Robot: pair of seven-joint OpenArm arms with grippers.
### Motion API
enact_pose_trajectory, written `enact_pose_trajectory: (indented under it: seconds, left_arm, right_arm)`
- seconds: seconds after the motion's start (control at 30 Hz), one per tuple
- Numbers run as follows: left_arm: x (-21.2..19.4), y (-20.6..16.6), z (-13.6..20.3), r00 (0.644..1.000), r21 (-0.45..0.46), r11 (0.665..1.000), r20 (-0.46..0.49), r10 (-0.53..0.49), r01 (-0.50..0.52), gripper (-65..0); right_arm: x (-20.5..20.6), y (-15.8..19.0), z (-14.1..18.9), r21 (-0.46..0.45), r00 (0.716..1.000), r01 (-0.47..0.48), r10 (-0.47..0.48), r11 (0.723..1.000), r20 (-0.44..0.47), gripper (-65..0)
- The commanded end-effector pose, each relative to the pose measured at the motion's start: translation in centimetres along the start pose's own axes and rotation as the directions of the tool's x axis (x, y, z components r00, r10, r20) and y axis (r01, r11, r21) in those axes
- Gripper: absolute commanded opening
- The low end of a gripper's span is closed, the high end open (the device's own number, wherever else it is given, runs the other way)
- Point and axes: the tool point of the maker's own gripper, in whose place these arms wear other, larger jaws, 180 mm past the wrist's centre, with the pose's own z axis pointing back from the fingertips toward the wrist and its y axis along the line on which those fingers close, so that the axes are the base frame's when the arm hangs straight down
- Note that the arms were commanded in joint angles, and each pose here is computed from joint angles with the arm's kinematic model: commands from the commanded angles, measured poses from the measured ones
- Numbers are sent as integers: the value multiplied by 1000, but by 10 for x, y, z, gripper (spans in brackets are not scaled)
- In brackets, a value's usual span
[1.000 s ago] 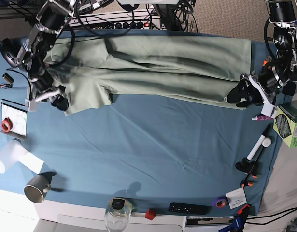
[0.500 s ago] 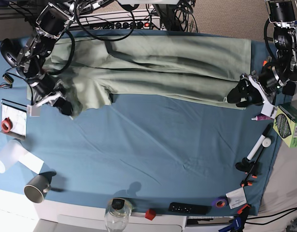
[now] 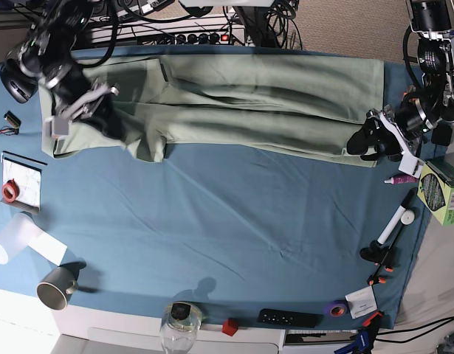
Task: Fold the T-shirt properly
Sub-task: 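Fold the shirt end at the right gripper inward over the shirt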
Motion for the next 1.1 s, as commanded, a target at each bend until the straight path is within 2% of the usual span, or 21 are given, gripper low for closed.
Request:
enact_pose_trajectory:
  seconds: [0.0, 0.2, 0.37, 0.5, 0.73, 0.9, 1.07]
  left_arm:
    - [19, -2, 4, 998, -13, 1000, 54, -27, 28, -352]
    - [19, -3, 4, 998, -14, 1000, 56, -26, 26, -352]
    - [19, -6, 1, 997, -21, 1000, 70, -16, 17, -352]
    - [18, -7, -1, 997, -26, 1000, 74, -9, 11, -352]
    - [18, -9, -2, 997, -30, 1000, 78, -4, 6, -352]
    - [17, -9, -2, 997, -30, 1000, 77, -3, 6, -352]
    - [18, -9, -2, 997, -30, 1000, 77, -4, 6, -352]
  right_arm:
    - [12, 8, 3, 30, 999, -6, 4, 1000, 53, -650]
    - [-22, 33, -3, 105, 999, 38, -33, 994, -43, -650]
    - [-54, 71, -14, 223, 988, 67, -33, 972, -153, -650]
    - [-73, 91, -15, 275, 976, 92, -32, 957, -215, -650]
    - [-82, 84, -8, 248, 966, 97, -32, 964, -255, -650]
    - [-83, 62, 3, 191, 957, 68, -10, 979, -291, -650]
    - [-75, 42, 12, 135, 962, 46, -7, 990, -275, -650]
